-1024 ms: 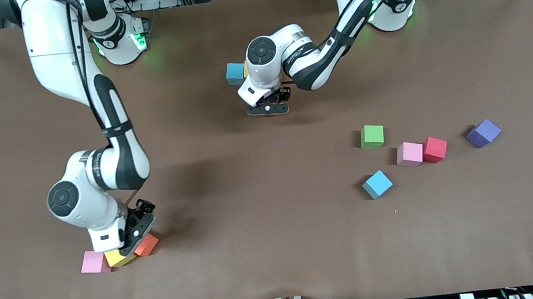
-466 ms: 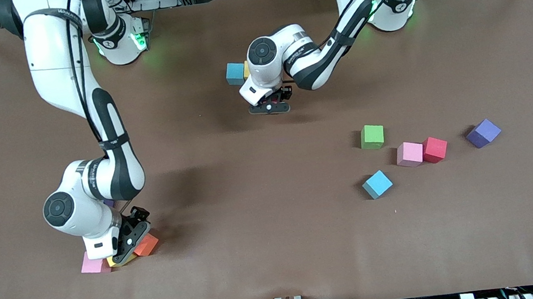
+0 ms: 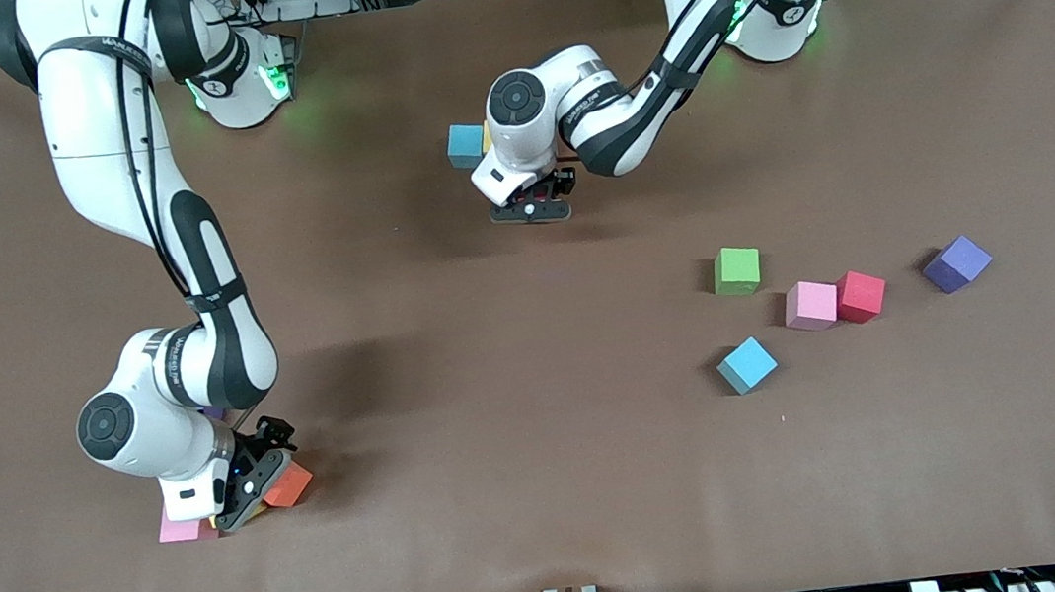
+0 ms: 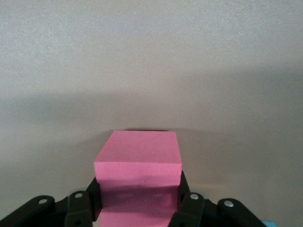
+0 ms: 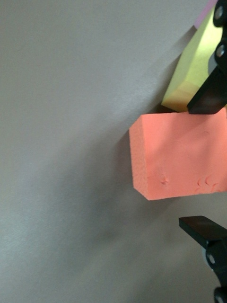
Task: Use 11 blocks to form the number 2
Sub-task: 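Lower the red cube into the row while the right gripper grasps the orange cube, then carry the orange cube with the right gripper while the left gripper reaches the green cube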
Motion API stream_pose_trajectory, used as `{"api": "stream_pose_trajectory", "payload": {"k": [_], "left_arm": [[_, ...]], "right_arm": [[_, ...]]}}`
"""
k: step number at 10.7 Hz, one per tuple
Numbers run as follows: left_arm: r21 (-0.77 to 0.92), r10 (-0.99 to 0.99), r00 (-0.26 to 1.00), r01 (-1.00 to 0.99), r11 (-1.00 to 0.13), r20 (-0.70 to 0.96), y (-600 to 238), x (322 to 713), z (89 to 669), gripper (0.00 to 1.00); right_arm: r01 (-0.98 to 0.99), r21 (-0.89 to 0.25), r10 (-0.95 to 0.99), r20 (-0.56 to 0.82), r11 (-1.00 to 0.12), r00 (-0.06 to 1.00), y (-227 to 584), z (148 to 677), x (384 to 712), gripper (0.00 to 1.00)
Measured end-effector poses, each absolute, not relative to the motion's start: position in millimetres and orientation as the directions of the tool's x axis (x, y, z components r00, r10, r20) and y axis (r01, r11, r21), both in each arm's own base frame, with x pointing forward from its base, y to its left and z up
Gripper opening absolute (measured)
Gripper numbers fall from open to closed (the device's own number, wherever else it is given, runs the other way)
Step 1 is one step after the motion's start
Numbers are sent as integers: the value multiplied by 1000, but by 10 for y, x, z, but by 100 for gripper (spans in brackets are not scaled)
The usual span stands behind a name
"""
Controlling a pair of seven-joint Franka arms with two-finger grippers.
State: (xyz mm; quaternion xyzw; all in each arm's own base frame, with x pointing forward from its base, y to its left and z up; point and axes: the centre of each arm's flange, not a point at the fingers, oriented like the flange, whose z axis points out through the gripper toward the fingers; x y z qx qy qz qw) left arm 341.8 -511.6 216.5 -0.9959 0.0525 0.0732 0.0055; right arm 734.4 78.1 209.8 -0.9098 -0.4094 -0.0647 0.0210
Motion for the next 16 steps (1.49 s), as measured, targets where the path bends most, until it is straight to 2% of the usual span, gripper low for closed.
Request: {"api": "stream_pose_trajectory", "payload": {"k": [3,10,11,12,13,14,16], "left_arm": [[-7,-93,985,-95,-995,-148,-5108,3409,2153,60],[-13,-66,987,-69,-998,-150,-5102,3402,2144,60],[-14,-62,987,-65,-998,-150,-5102,3402,2144,67],[-14,-58,987,-61,-998,-149,-5102,3402,2144,82],[-15,-54,987,-56,-998,-149,-5102,3403,2144,95],[-15,-51,987,-53,-998,-149,-5101,3405,2145,100],[-13,-48,988,-50,-999,-148,-5104,3413,2156,100]], "right_arm": [[764,36,757,171,-644,631,956,2239,7475,100],[756,27,750,156,-654,643,877,2047,7488,99],[756,26,749,156,-654,644,873,2045,7488,86],[756,25,749,156,-655,644,873,2045,7488,71],[755,26,749,159,-655,644,878,2059,7494,60],[752,15,744,161,-659,649,901,2067,7494,59],[722,-45,712,139,-690,688,1046,2092,7458,56]]}}
